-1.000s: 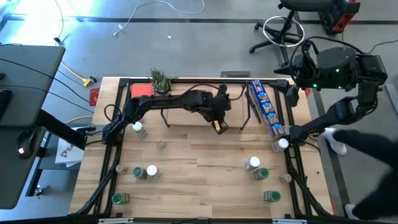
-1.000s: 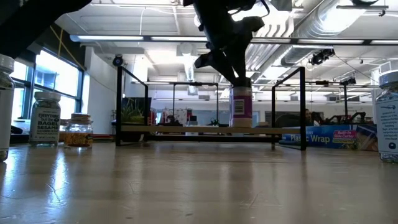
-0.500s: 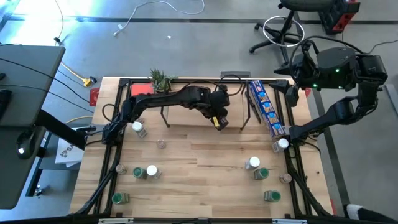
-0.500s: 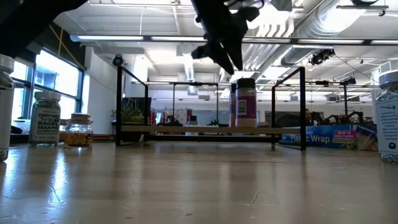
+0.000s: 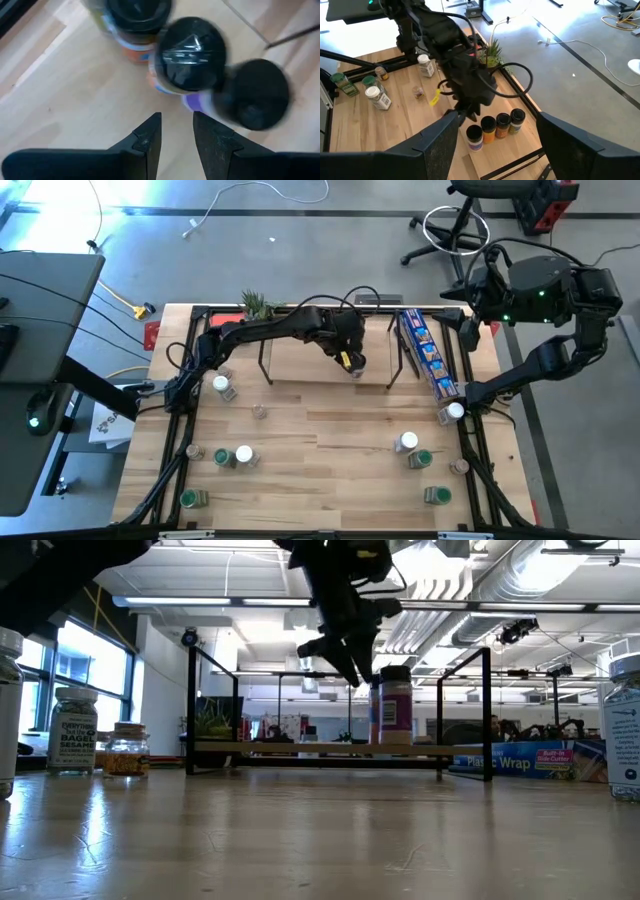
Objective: Shelf spices
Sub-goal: Adjust the black seasoning bottles on the shelf
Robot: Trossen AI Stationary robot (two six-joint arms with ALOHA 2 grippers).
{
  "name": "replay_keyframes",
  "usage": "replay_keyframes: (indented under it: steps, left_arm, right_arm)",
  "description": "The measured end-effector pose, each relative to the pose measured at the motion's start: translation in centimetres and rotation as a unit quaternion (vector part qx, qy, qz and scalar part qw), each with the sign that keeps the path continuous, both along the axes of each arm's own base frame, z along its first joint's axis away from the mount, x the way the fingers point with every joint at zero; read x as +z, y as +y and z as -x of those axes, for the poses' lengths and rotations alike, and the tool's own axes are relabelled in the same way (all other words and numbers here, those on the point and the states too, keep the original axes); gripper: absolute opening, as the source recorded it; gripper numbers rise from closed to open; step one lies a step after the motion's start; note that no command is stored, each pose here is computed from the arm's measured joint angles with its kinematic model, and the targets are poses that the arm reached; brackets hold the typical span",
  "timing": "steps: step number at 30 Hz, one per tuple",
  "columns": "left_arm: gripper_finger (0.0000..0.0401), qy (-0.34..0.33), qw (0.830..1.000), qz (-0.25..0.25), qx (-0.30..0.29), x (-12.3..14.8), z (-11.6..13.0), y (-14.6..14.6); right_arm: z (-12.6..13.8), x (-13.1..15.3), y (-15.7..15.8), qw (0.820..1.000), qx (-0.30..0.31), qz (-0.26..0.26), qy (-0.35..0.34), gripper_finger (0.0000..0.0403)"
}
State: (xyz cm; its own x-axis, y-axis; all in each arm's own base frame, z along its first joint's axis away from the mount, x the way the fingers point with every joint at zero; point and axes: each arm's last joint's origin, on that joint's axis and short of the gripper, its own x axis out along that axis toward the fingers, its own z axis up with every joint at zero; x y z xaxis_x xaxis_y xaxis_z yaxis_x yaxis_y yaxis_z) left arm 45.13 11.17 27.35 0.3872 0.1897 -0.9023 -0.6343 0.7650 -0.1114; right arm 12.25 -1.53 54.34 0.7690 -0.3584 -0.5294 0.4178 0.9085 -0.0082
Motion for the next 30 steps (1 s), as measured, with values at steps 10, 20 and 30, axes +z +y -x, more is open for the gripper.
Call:
replay_keyframes:
  steps: [10, 20, 30]
  left_arm:
    - [0.0106, -0.026, 1.000, -0.009, 0.007, -0.4, -0.3, 1.1]
    - [0.0106, 0.013, 0.998, -0.039, 0.043, -0.6, 1.1, 4.1]
    - [0.0106, -0.082, 0.994, -0.031, 0.069, 0.2, 1.2, 8.3]
  right_arm:
    - [0.0, 0.0, 0.0, 1.000, 0.000, 0.001, 0.001, 0.0263]
    - [0.0, 0.0, 0.0, 1.000, 0.000, 0.001, 0.000, 0.0263]
    - [0.0, 0.0, 0.0, 1.000, -0.002, -0.002, -0.001, 0.0263]
